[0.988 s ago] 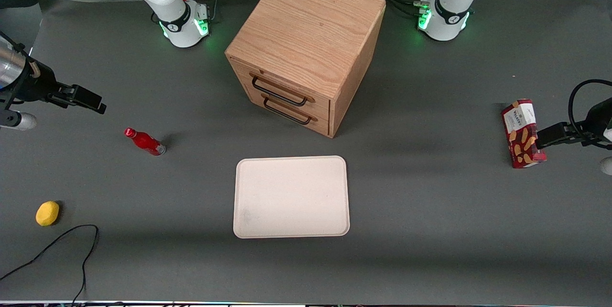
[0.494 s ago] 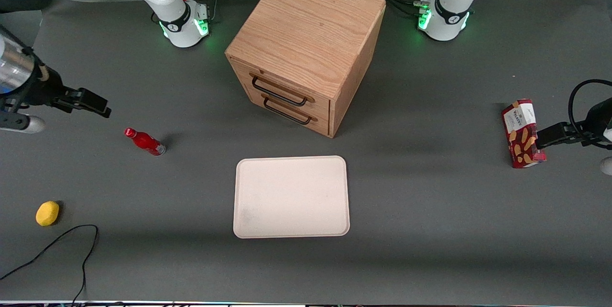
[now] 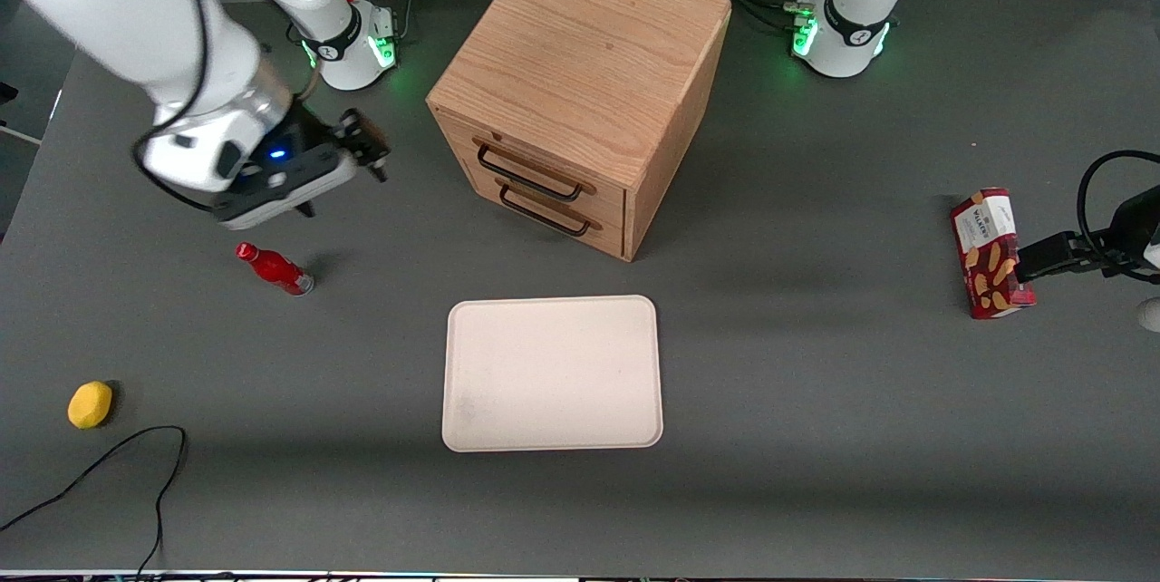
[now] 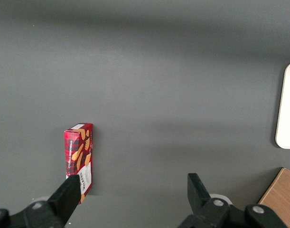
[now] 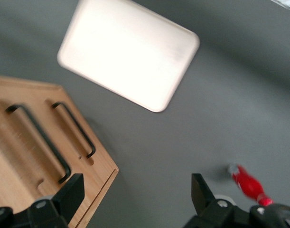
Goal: Open upper drawer
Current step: 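Move the right gripper toward the upper drawer's black handle, then hook the right gripper onto the upper drawer's black handle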
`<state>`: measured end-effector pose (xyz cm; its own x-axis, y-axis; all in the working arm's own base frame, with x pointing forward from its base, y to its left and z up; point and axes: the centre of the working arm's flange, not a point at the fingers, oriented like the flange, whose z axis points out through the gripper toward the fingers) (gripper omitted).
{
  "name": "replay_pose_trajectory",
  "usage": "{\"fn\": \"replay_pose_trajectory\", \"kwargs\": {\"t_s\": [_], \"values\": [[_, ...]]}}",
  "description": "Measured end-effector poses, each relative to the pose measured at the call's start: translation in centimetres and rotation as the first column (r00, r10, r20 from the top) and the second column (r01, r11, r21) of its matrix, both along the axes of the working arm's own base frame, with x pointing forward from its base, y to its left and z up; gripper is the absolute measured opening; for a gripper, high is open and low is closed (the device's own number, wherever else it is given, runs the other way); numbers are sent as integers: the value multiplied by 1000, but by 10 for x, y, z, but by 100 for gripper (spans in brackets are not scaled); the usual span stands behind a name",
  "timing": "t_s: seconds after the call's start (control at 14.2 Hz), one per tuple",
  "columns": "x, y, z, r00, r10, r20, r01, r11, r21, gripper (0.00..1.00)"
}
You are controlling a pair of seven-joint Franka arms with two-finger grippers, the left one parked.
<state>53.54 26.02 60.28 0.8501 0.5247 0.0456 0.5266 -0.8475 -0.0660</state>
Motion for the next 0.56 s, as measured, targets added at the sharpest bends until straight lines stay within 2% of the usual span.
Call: {"fn": "replay_pose_trajectory", "kwargs": {"t_s": [0.14, 0.35, 0.56], "values": [[-15, 34, -3, 991, 133, -13, -133, 991, 31, 100], [-32, 73, -20, 964, 249, -92, -234, 961, 151, 100], [-28, 74, -56, 923, 353, -150, -323, 926, 194, 100]]}}
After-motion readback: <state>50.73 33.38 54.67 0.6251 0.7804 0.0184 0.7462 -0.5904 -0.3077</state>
